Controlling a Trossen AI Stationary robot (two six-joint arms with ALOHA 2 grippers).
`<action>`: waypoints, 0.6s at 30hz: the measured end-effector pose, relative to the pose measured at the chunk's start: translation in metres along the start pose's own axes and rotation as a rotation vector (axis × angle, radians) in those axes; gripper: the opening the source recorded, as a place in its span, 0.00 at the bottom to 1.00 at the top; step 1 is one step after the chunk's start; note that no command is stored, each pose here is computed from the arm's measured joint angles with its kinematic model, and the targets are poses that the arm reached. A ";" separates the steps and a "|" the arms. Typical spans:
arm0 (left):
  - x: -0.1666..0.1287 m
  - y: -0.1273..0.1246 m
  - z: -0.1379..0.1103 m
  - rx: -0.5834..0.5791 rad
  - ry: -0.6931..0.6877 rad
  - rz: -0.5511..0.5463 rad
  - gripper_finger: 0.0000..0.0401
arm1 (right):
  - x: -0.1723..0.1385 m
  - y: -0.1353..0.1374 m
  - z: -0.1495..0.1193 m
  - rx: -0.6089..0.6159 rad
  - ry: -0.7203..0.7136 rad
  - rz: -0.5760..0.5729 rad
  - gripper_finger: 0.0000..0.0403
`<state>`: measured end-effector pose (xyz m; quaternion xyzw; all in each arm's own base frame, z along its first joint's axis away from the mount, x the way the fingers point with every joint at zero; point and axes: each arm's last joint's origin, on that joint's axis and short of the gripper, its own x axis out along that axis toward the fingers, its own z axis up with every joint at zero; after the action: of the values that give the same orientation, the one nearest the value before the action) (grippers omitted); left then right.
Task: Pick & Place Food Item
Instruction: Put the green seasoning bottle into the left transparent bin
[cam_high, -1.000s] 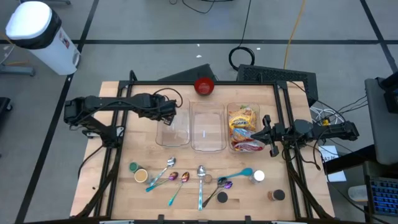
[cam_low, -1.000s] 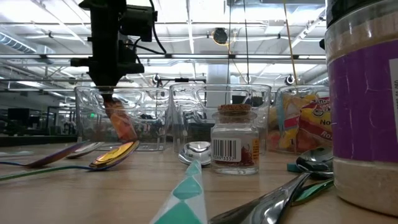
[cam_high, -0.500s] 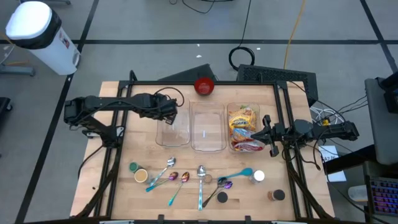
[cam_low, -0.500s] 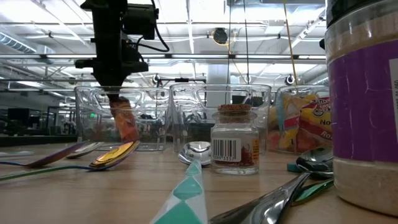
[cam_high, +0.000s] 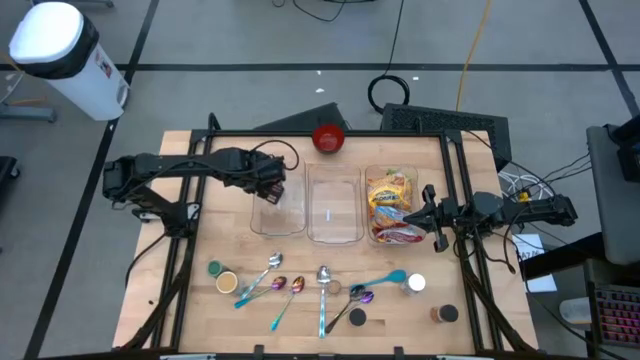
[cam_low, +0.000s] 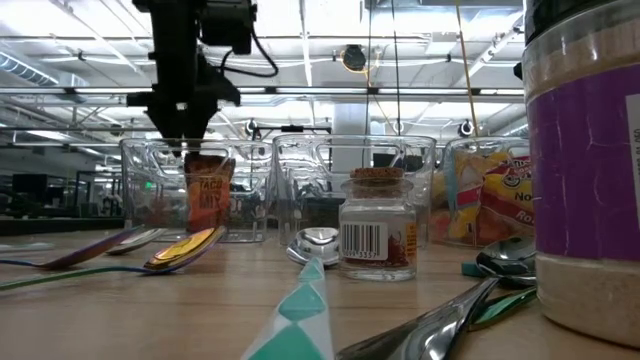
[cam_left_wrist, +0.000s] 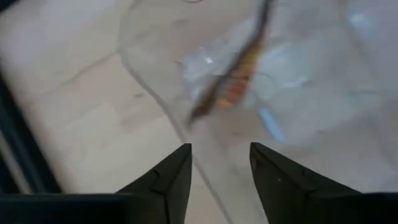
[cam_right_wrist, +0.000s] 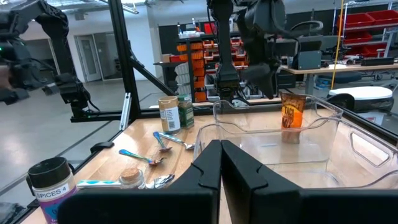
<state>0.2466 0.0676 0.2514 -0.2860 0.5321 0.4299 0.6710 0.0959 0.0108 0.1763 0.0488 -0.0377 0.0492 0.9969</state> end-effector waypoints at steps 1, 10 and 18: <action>-0.005 -0.001 0.000 0.008 0.000 -0.022 0.44 | 0.000 0.000 0.000 0.000 0.000 0.000 0.00; -0.057 -0.007 -0.042 0.046 -0.074 -0.185 0.48 | 0.000 0.000 0.000 0.000 -0.005 0.000 0.00; -0.085 -0.021 -0.111 0.083 0.099 -0.315 0.48 | 0.000 0.000 0.001 0.000 -0.007 0.000 0.00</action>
<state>0.2075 -0.0587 0.3019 -0.3587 0.5303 0.2825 0.7143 0.0959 0.0108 0.1770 0.0491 -0.0413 0.0492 0.9967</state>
